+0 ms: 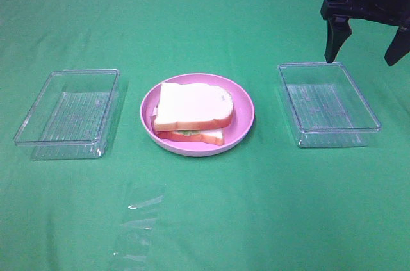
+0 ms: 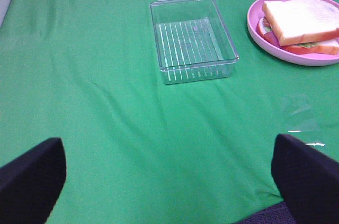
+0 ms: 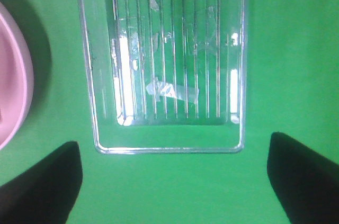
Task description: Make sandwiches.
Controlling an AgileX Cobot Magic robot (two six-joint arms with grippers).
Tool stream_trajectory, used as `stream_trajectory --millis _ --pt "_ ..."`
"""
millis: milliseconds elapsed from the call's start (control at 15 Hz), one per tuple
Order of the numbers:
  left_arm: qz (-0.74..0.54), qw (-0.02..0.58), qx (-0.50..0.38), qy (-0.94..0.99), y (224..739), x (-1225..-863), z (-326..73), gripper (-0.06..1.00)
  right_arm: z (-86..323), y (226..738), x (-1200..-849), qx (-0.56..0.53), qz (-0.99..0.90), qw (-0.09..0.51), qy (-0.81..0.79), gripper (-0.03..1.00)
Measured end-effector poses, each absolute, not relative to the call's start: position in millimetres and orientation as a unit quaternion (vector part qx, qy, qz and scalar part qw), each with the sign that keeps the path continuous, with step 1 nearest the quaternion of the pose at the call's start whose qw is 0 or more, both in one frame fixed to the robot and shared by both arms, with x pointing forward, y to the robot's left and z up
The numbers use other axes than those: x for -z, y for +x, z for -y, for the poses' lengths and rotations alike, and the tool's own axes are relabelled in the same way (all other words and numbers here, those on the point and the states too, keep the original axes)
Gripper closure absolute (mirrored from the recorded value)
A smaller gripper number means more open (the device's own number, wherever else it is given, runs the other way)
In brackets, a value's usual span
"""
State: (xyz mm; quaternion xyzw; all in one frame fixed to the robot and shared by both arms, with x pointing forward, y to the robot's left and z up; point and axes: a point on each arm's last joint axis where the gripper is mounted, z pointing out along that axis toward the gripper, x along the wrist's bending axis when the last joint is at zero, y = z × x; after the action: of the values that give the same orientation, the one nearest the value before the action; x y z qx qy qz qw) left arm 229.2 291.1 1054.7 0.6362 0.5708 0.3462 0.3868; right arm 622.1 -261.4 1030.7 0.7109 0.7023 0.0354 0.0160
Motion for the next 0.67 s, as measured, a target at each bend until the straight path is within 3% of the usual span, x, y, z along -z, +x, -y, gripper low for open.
stream_trajectory --millis 400,600,667 --pt "-0.571 0.387 -0.346 0.636 229 -1055 -291 -0.03 265 562 -1047 -0.033 -0.702 -0.003 0.711 0.06" --pt "-0.571 0.387 -0.346 0.636 229 -1055 -291 -0.03 273 457 -1065 -0.073 -0.699 0.020 0.711 0.06" --pt "-0.571 0.387 -0.346 0.636 229 -1055 -291 -0.03 274 445 -1066 -0.078 -0.699 0.025 0.710 0.06"
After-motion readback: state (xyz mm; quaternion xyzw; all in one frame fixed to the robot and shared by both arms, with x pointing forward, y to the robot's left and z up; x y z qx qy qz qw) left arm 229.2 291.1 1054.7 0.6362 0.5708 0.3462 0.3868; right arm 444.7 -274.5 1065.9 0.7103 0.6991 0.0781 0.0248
